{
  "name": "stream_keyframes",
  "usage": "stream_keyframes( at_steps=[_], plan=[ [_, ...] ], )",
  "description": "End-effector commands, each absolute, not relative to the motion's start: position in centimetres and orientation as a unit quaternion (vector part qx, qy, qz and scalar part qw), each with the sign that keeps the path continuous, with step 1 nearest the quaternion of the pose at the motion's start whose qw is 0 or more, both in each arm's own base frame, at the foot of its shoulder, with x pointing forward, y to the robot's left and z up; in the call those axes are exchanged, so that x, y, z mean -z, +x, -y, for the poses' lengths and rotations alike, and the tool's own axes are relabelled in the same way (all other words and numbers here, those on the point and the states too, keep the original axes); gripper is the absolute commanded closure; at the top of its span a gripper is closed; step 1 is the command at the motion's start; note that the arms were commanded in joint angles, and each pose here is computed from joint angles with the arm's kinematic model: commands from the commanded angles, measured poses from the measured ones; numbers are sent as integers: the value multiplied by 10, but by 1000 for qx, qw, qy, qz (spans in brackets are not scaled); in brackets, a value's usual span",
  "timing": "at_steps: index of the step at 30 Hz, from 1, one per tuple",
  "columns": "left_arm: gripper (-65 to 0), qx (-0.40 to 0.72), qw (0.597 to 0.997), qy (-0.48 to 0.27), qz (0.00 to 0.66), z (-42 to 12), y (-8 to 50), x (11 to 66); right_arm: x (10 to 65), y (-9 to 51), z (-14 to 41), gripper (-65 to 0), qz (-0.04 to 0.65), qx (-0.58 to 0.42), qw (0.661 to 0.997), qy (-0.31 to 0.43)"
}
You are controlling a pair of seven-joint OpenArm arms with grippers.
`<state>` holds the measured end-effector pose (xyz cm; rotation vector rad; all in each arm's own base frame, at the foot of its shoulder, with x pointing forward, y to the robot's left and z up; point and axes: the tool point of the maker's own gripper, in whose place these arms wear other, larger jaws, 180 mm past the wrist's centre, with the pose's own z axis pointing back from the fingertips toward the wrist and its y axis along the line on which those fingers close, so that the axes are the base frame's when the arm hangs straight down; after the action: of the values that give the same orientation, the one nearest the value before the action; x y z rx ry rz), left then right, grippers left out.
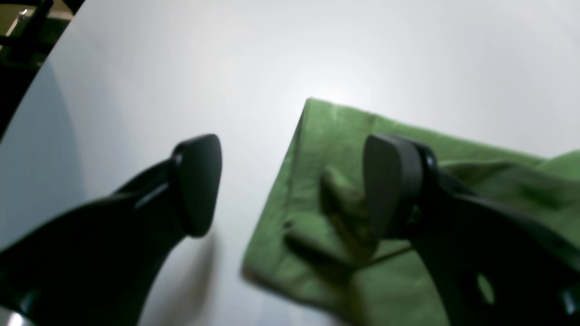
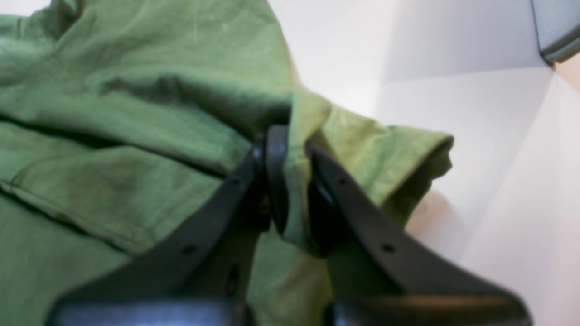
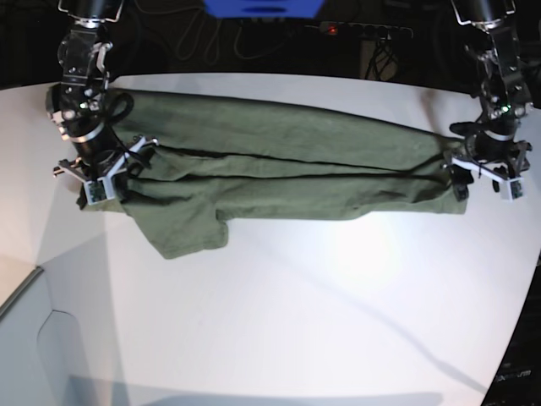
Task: Layout the t-shirt on the table in an organized manner, then fold the t-shirt properly
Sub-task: 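Lift the grasped edges and fold them toward the collar with both grippers, then lower the folded fabric and open both grippers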
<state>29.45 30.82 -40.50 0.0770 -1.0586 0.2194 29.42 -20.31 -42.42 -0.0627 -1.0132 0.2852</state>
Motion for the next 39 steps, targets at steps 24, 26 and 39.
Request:
stream_keyframes(
  at_steps=[24, 26, 39],
  plan=[
    [-324, -128, 858, -25, 496, -273, 309, 429, 408, 307, 204, 0, 510, -138, 849, -33],
    [-290, -127, 857, -25, 498, -273, 309, 427, 408, 307, 204, 0, 510, -138, 849, -33],
    [0, -115, 850, -21, 514, -272, 309, 412, 408, 307, 206, 0, 508, -138, 850, -35]
  ],
)
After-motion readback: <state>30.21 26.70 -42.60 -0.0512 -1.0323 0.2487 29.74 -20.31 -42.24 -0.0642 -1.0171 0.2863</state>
